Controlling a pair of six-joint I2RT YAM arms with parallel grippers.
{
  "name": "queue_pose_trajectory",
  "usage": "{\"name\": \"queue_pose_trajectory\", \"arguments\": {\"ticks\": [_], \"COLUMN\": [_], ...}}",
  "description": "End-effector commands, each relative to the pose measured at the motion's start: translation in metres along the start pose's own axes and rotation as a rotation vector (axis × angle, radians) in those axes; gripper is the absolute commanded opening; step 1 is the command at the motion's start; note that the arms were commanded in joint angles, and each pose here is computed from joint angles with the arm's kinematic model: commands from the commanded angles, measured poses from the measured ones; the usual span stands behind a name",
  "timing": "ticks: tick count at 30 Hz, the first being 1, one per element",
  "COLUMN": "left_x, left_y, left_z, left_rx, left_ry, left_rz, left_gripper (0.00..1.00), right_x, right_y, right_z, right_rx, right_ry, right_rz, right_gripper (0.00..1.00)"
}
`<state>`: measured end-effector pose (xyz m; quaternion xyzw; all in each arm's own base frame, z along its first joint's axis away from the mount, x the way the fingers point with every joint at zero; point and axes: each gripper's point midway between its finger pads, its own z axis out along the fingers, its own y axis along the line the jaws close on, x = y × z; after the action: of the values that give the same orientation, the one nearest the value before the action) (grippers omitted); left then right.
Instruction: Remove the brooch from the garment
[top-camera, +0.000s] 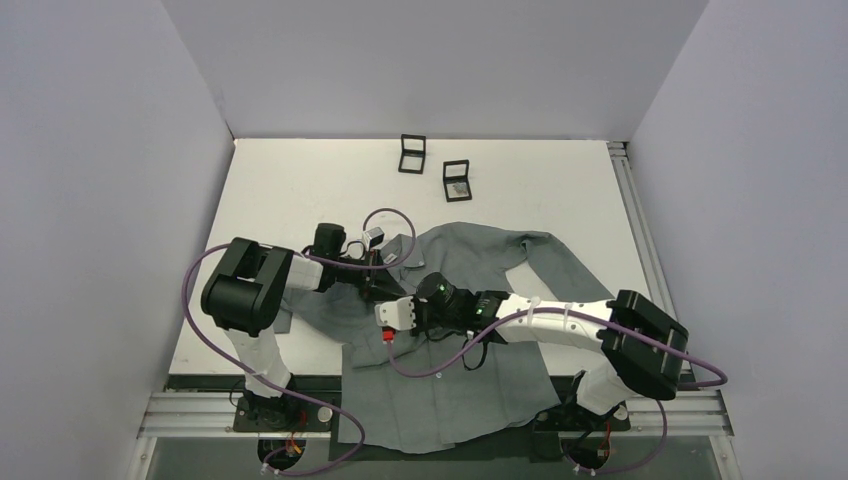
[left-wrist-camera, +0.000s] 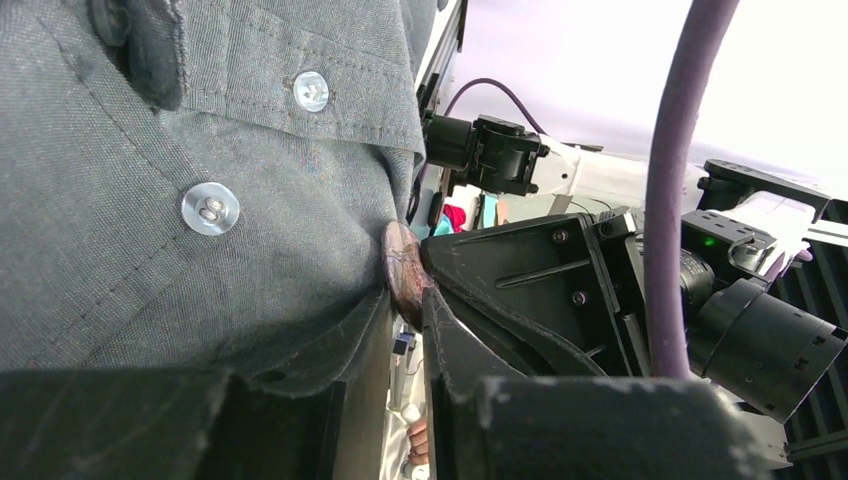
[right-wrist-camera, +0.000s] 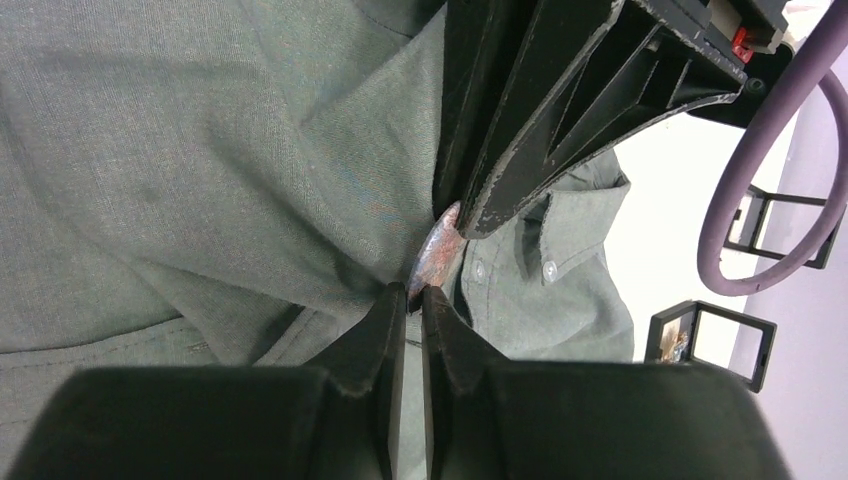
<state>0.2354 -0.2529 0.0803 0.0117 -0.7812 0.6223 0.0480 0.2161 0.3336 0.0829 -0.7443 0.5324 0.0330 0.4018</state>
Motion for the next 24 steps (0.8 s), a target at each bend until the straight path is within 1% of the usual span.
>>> {"name": "queue_pose_trajectory", "arguments": {"ticks": [1,6,8,12,16,19,22,24], "left_x": [0.002,-0.001,-0.007,-0.019,-0.028,-0.037,-0.049,-0.051], "left_y": [-0.011,-0.013,-0.014,-0.016,-0.022,-0.035,-0.038,-0.038], "left_z": [0.002,-0.002,-0.009,-0.023,-0.038,-0.051,-0.069,-0.076], "left_rx": [0.040,0.035,0.029,0.021,0.023,0.039,0.024,0.012], "left_ry": [0.045,0.025,-0.007,-0.072,-0.146,-0.223,-0.326,-0.358], "left_rz": [0.045,0.070,0.086,0.124,0.182,0.285,0.358,0.392], "left_gripper": [0.15,0.28,0.32,0.38,0.43,0.46,0.46,0.46], "right_x": [-0.009,-0.003,0.000,0.004,0.002,-0.006,-0.010,-0.014], "right_y": [-0.015,-0.021,-0.024,-0.031,-0.033,-0.040,-0.047,-0.054], "right_z": [0.000,-0.002,-0.004,-0.006,-0.005,-0.003,0.002,0.003], "right_rx": [0.048,0.025,0.013,-0.011,-0.028,-0.017,0.001,0.011], "right_ry": [-0.036,-0.061,-0.079,-0.129,-0.187,-0.251,-0.300,-0.344], "right_rz": [0.022,0.114,0.184,0.306,0.417,0.489,0.590,0.658], "right_gripper": [0.00,0.00,0.00,0.00,0.00,0.00,0.00,0.00]}}
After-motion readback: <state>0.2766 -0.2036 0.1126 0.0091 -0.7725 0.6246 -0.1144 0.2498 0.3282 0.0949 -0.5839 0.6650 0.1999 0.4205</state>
